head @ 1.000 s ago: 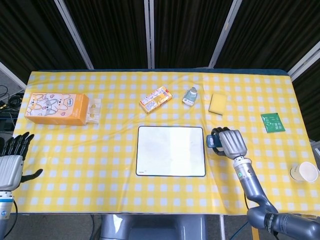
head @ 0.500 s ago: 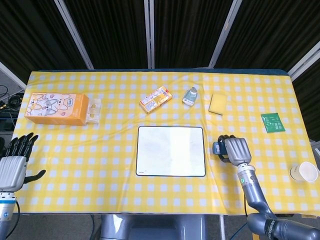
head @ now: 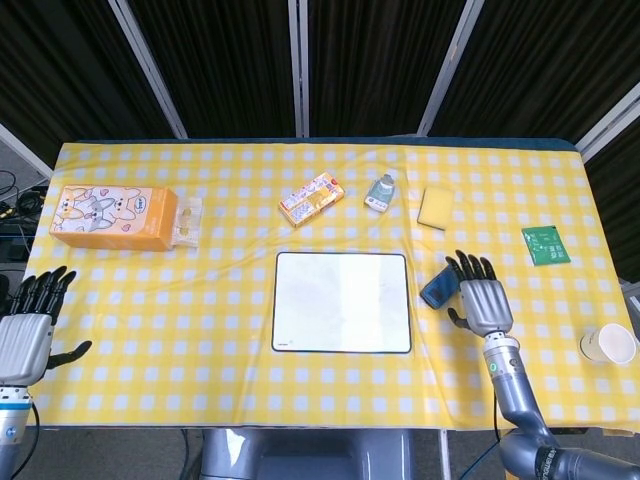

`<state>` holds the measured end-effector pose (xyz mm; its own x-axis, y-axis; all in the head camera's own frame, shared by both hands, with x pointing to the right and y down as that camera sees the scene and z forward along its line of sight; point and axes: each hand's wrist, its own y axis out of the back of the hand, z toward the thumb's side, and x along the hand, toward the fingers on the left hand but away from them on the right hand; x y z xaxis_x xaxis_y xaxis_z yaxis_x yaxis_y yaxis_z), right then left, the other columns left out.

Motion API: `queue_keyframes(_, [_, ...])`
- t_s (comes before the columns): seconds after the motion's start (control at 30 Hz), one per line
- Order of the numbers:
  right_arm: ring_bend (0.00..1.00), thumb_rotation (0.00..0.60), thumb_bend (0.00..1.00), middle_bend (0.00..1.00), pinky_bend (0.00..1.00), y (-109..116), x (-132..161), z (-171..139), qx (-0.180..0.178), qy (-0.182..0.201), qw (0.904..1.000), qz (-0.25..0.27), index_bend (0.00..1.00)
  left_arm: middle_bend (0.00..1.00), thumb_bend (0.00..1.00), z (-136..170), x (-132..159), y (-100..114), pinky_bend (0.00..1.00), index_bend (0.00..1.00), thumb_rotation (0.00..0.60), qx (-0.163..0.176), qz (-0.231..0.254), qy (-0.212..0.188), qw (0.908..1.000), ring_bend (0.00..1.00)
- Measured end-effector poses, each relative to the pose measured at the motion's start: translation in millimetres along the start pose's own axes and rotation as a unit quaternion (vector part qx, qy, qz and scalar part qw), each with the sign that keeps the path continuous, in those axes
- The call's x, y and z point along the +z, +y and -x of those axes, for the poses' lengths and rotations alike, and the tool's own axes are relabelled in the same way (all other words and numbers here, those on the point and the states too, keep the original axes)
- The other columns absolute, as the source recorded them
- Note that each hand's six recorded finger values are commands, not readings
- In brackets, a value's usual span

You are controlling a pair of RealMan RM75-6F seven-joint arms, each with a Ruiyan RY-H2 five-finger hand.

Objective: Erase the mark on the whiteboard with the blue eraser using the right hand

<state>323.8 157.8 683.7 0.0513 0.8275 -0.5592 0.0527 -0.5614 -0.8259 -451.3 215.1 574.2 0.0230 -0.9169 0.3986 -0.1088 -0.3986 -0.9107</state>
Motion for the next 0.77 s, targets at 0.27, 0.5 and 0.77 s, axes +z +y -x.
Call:
queue_keyframes(0.27, [0.0, 0.6, 0.21, 0.0, 0.0, 12, -14, -23, -0.034, 0.011, 0.9993, 0.006, 0.04, 0.0, 0.0, 4, 2, 5, 0.0, 0.0, 0.6, 0.009, 0.003, -0.006, 0.9999, 0.0])
queue_keyframes(0.5, [0.0, 0.6, 0.2, 0.0, 0.0, 32, -29, -65, -0.109, 0.04, 0.9932, 0.016, 0.03, 0.0, 0.0, 11, 0, 6, 0.0, 0.0, 0.6, 0.015, 0.0, -0.006, 0.9999, 0.0])
queue_keyframes(0.77, [0.0, 0.6, 0.2, 0.0, 0.0, 40, -45, -116, -0.146, 0.069, 0.9869, 0.014, 0.02, 0.0, 0.0, 17, 3, 5, 0.0, 0.0, 0.6, 0.019, -0.002, -0.017, 0.9997, 0.0])
